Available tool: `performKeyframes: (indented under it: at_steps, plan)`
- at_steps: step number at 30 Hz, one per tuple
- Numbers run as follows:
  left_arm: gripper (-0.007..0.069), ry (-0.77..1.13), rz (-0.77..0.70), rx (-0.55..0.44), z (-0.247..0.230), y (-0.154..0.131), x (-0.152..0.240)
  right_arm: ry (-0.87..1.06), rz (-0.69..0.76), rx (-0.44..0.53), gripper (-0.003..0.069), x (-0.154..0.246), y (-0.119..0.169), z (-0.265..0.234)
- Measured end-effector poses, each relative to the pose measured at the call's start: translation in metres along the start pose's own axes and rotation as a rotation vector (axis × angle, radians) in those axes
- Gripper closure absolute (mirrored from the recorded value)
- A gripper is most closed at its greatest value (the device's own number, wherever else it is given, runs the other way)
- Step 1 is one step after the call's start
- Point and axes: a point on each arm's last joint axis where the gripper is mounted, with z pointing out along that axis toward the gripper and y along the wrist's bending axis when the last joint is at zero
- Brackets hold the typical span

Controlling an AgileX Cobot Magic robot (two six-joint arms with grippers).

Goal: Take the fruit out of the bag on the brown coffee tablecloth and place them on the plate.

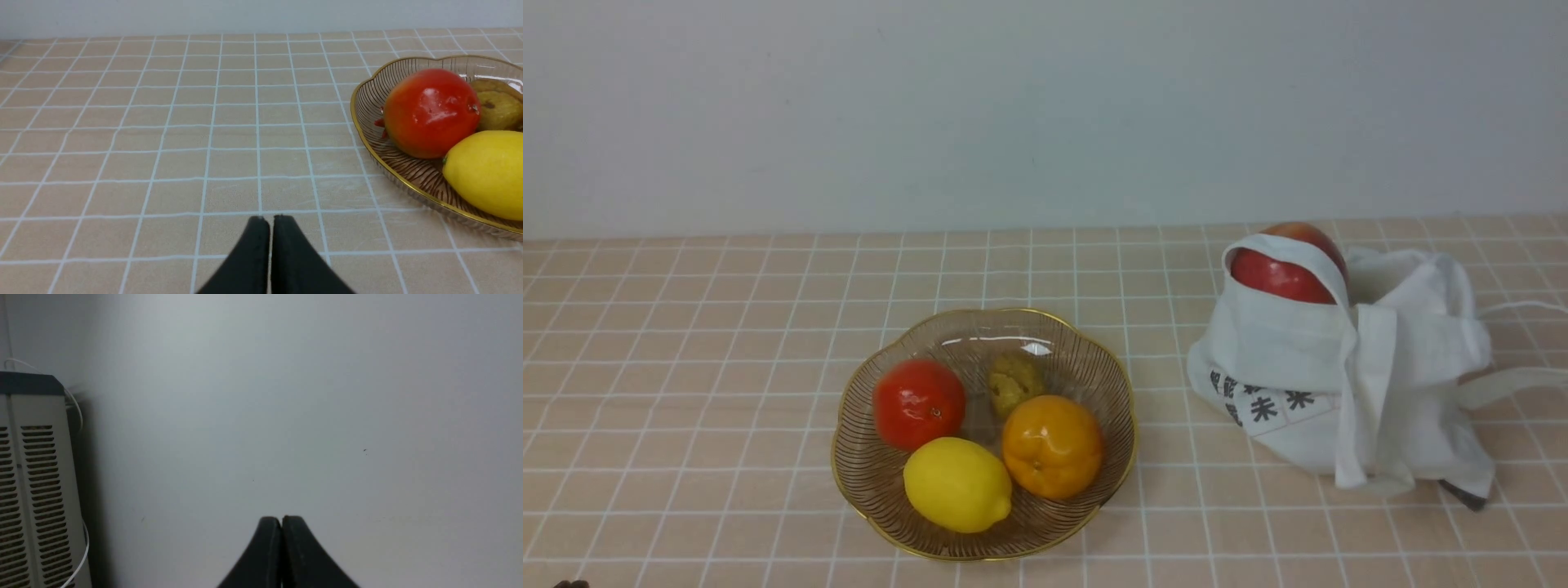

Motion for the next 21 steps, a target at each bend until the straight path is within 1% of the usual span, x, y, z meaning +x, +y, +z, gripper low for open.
performKeyframes:
  at_steps: [9,16,18,21]
  plan:
    - [0.0633,0.0,0.0,0.0,0.0,0.0,0.0,0.016,-0.103,-0.042,0.0673,0.002,0.004,0.0]
    - [0.0633,0.0,0.0,0.0,0.0,0.0,0.0,0.074,-0.113,-0.054,0.0673,0.007,0.005,0.0]
    - [0.0633,0.0,0.0,0.0,0.0,0.0,0.0,0.097,-0.158,-0.016,0.0673,0.012,0.004,0.0]
    - [0.0633,0.0,0.0,0.0,0.0,0.0,0.0,0.165,-0.263,0.114,0.0673,0.033,-0.002,0.002]
